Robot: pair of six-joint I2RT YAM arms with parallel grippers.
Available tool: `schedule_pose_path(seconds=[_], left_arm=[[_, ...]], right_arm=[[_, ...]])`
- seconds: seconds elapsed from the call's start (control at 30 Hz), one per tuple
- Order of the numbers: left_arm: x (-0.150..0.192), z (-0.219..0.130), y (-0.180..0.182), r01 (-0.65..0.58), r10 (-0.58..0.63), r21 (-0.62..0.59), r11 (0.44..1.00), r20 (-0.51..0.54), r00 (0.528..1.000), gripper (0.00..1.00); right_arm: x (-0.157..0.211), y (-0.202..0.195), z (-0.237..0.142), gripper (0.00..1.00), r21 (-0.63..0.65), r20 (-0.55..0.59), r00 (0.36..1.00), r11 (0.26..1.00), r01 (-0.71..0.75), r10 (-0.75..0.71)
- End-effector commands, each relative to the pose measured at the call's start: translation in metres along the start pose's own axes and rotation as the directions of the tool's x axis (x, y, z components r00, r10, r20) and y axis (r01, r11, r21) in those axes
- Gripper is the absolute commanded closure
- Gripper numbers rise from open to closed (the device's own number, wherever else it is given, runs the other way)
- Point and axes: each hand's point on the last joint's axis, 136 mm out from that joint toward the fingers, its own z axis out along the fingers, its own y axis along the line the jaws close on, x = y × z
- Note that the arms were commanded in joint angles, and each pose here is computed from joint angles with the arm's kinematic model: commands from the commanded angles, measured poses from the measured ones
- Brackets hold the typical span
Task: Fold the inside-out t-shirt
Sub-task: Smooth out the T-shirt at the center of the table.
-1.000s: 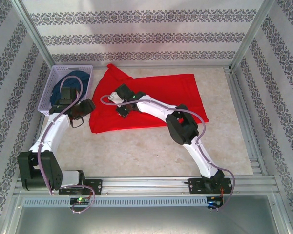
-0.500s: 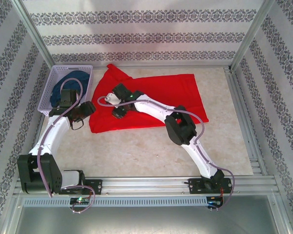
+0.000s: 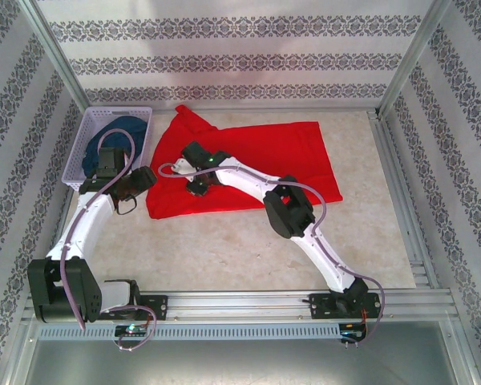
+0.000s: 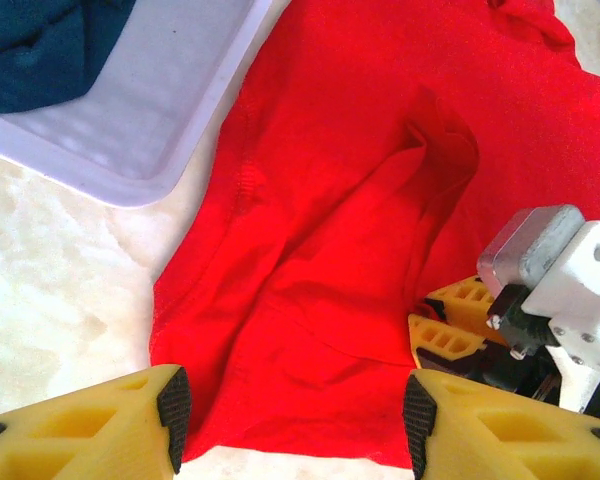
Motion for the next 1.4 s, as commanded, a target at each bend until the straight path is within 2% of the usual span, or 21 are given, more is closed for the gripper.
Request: schedule_pose_path(seconds=[0.0,0.13,0.57,0.8,1.03,1.1,1.17,1.23,1.37], left_arm=[[0.0,-0.001,0.0,-0.009,0.009,0.007,1.0,0.015,1.0,0.4],[0.001,0.0,0.001,-0.009,0.009,0.009,1.0,0.011,1.0,0.4],[0.006,0.002,0.0,-0.005,0.005,0.022,1.0,-0.006,1.0,0.4],[0.012,0.007,0.001,0.0,0.001,0.03,1.0,-0.022,1.0,0.4],[0.019,0.01,0.004,0.006,-0.005,0.033,0.999,-0.037,0.999,0.4],[0.02,0.012,0.004,0.006,-0.005,0.035,0.999,-0.042,0.999,0.4],[0.021,0.013,0.003,0.009,-0.007,0.042,0.999,-0.047,0.999,0.4],[0.023,0.014,0.002,0.012,-0.009,0.05,0.999,-0.056,0.998,0.39],[0.027,0.016,-0.004,0.023,-0.017,0.091,0.996,-0.069,0.997,0.39]], right_arm=[[-0.006,-0.004,-0.003,0.82,0.022,0.005,1.0,1.0,-0.003,0.002],[-0.011,-0.011,-0.01,0.89,0.033,0.034,0.998,0.998,-0.05,0.049],[-0.024,-0.052,-0.049,0.95,-0.019,0.175,0.951,0.967,-0.255,0.254],[-0.023,-0.081,-0.053,0.95,-0.082,0.221,0.895,0.922,-0.379,0.388],[-0.005,-0.119,-0.05,0.95,-0.095,0.22,0.812,0.841,-0.533,0.54],[0.0,-0.13,-0.05,0.9,-0.086,0.22,0.787,0.815,-0.573,0.577],[0.007,-0.138,-0.049,0.76,-0.085,0.207,0.768,0.793,-0.603,0.606],[0.012,-0.142,-0.052,0.66,-0.083,0.197,0.759,0.782,-0.618,0.621],[0.022,-0.148,-0.072,0.58,-0.07,0.202,0.752,0.775,-0.628,0.628]])
